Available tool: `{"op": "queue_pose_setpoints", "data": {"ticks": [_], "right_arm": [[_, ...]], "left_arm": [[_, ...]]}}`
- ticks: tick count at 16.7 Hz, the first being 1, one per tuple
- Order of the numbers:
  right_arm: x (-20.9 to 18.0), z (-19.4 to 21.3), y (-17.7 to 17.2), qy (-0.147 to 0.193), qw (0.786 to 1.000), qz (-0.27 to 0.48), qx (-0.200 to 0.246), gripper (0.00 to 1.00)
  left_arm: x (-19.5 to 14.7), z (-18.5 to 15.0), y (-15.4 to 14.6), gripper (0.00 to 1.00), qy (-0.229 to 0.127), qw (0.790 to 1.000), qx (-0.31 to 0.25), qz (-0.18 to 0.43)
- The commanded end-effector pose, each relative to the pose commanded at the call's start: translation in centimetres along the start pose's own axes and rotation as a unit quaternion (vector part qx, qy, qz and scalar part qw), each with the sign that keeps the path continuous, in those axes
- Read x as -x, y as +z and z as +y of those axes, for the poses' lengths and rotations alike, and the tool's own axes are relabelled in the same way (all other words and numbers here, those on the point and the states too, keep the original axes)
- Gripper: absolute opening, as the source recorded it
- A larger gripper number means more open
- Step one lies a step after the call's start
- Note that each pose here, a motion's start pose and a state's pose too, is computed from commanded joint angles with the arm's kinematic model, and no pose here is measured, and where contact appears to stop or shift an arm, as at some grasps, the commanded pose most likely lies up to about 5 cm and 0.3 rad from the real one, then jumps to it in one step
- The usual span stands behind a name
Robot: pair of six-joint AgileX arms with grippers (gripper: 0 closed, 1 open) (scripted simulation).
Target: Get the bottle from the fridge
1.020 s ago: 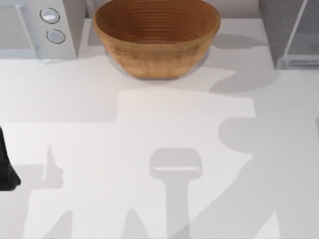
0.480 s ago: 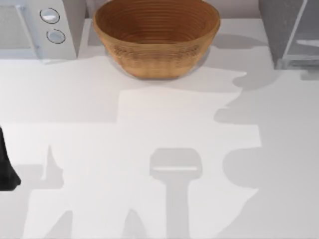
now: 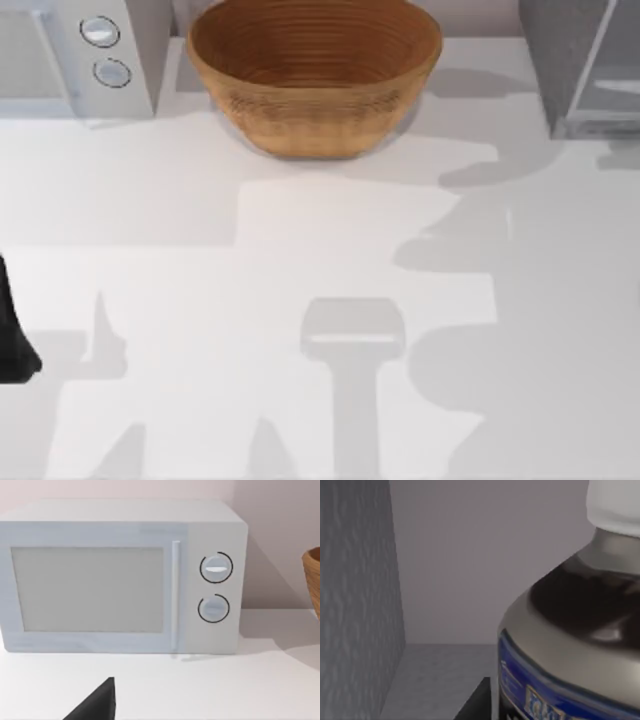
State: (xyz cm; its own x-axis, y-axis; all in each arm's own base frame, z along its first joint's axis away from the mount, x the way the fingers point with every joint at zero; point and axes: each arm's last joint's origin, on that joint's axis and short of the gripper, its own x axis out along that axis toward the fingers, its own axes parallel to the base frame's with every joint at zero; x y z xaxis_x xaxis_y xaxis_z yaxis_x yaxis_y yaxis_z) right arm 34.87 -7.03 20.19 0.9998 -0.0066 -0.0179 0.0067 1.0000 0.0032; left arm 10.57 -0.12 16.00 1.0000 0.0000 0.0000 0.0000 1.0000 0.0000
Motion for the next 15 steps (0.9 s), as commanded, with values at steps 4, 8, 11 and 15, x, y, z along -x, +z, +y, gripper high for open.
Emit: {"op": "queue_pose_setpoints", "data": {"ticks": [4,8,11,15], "right_arm": [[5.2,2.1,3.3,-0.001,1.000,-0.006,0.005,0.00],[13.0,4.3,4.9,-0.002,1.000,-0.020,0.006,0.00],[18.5,5.5,3.5,-0.002,1.000,-0.027,0.005,0.00],[22.8,6.3,-0.5,0.000,1.000,-0.025,0.002,0.00]], "left_arm": [[0.0,0.0,0.0,1.00,0.000,1.000,0.000,0.000],[0.0,0.0,0.0,1.00,0.000,1.000,0.000,0.000],[0.0,0.0,0.0,1.00,0.000,1.000,0.000,0.000],[0.0,0.0,0.0,1.00,0.000,1.000,0.000,0.000]]}}
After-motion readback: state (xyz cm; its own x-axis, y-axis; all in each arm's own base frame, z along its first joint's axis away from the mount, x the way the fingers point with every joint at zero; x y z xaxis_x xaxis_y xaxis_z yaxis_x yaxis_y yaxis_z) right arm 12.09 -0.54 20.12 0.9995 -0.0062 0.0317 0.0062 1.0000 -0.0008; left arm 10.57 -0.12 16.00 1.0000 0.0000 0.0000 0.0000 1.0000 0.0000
